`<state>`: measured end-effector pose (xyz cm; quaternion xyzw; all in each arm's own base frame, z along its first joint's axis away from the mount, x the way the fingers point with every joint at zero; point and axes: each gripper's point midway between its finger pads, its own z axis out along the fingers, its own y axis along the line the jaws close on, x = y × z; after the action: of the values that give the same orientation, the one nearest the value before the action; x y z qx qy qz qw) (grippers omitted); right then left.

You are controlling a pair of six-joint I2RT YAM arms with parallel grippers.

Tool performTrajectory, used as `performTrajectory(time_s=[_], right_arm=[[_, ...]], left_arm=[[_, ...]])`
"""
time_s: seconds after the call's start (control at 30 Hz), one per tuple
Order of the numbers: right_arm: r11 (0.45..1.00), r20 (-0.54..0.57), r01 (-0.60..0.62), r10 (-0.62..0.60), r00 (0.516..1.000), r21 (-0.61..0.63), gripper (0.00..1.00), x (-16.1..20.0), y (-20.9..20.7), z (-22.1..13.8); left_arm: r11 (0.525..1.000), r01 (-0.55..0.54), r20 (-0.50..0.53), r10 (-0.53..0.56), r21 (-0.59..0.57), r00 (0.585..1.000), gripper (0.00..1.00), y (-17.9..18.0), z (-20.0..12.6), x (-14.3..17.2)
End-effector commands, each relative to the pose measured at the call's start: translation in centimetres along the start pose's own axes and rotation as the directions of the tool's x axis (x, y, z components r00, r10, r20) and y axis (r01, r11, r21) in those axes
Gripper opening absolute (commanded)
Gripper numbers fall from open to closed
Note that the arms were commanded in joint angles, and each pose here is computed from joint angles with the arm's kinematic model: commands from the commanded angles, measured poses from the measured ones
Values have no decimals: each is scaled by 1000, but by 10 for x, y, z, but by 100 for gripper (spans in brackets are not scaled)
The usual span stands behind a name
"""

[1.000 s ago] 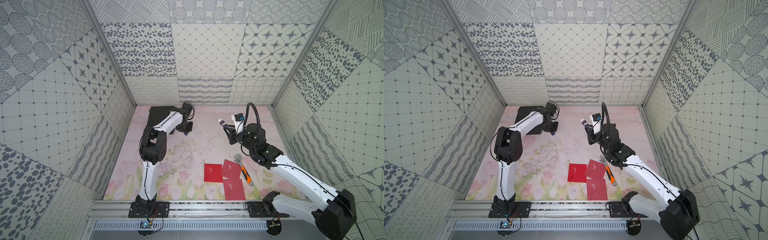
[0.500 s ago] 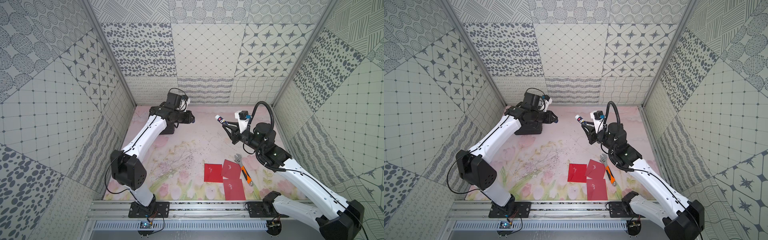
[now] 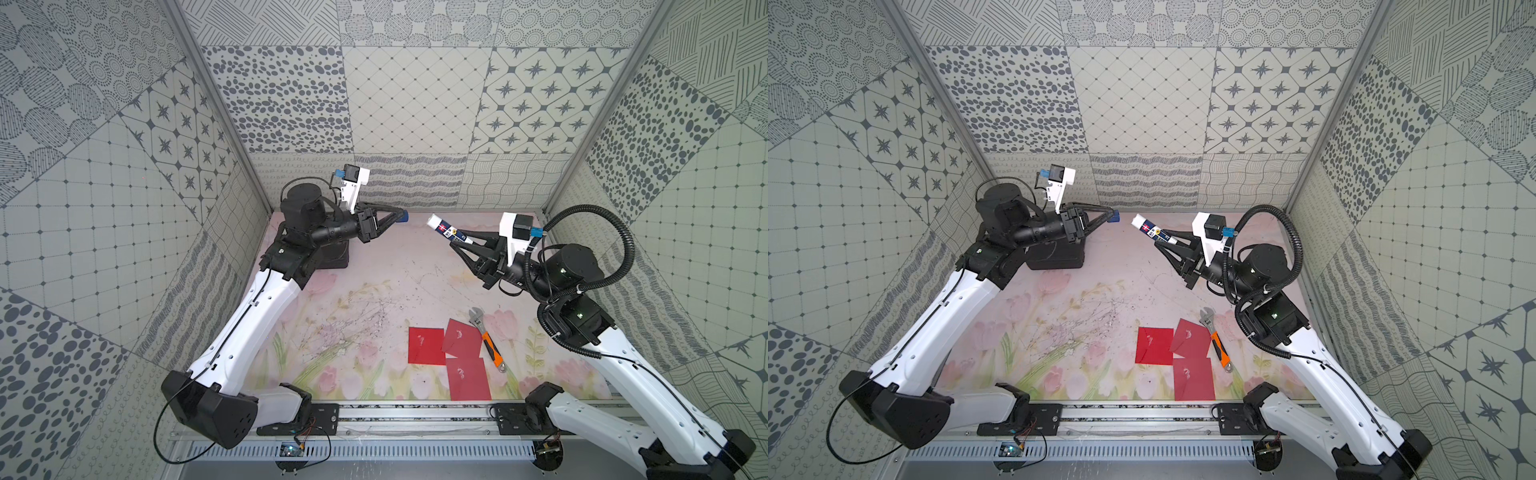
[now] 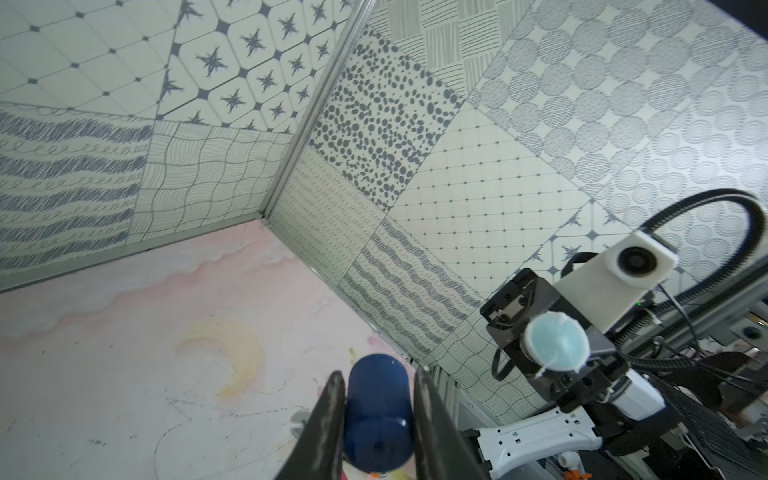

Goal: Seal the envelope with a glue stick
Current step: Close the lid of the glue stick.

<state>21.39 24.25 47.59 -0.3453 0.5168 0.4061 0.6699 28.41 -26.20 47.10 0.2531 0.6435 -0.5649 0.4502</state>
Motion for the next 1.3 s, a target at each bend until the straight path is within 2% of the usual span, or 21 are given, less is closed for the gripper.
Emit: performTrajectory(time_s=[0.0, 0.27, 0.77, 1.27], right_arm=[[992, 105, 87, -77, 992, -92, 15, -42, 24, -9], [987, 133, 98, -81, 988, -130, 14, -58, 31, -8], [983, 152, 85, -61, 986, -160, 13, -79, 25, 13], [967, 132, 97, -68, 989, -234, 13, -79, 37, 32]], left_arm=[[916, -194, 113, 164, 352, 980, 14, -96, -27, -30], [844, -234, 165, 175, 482, 971, 12, -130, -42, -39], [833, -224, 162, 163, 505, 973, 9, -130, -41, -40], [839, -212, 155, 154, 501, 976, 8, -125, -37, -43]])
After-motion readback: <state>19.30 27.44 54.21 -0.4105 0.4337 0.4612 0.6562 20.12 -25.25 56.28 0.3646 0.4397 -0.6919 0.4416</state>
